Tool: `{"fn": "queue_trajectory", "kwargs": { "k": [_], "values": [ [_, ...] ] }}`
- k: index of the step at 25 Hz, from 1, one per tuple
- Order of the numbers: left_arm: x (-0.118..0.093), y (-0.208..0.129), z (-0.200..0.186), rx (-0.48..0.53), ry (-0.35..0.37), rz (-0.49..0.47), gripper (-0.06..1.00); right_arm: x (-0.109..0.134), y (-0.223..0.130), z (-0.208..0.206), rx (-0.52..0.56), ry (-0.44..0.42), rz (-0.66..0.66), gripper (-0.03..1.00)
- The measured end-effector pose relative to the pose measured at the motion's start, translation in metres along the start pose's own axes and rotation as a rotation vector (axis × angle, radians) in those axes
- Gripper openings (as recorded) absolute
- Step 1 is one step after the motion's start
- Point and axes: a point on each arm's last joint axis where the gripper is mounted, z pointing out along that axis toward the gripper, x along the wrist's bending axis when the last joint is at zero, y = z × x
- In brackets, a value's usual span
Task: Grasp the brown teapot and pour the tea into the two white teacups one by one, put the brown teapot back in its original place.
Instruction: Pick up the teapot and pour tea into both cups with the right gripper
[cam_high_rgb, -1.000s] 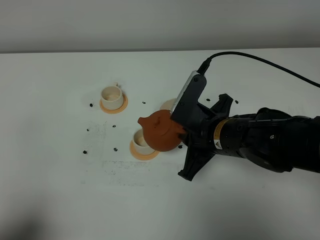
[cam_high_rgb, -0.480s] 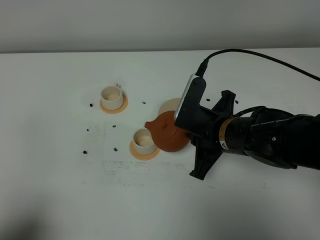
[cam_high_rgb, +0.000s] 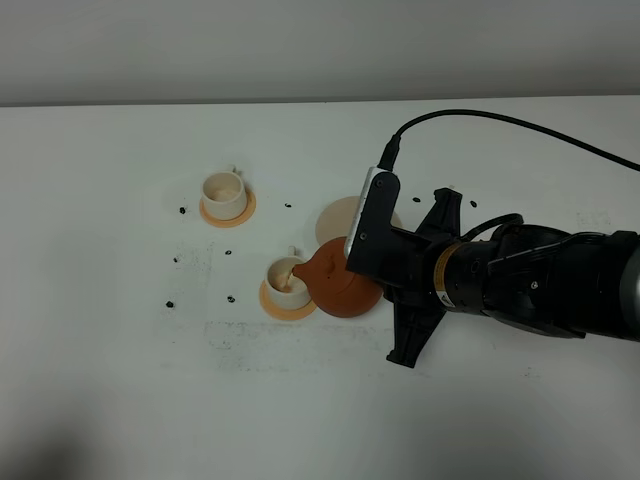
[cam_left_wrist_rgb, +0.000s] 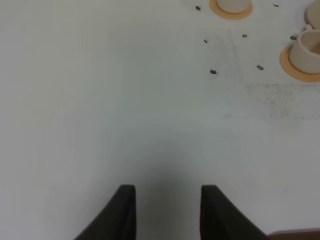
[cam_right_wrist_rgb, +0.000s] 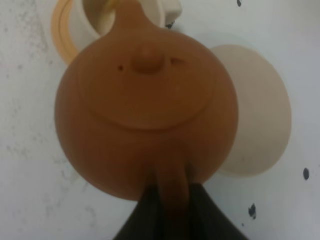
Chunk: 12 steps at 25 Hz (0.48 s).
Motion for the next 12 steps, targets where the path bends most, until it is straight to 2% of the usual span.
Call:
{"fn": "queue_trajectory", "kwargs": {
  "k": [12],
  "values": [
    [0.0000, 0.0000, 0.0000, 0.000, 0.000, -0.002, 0.30, -0.0034, -0.0023, 0.0002, 0.007, -0.016, -0.068, 0.08]
  ]
}}
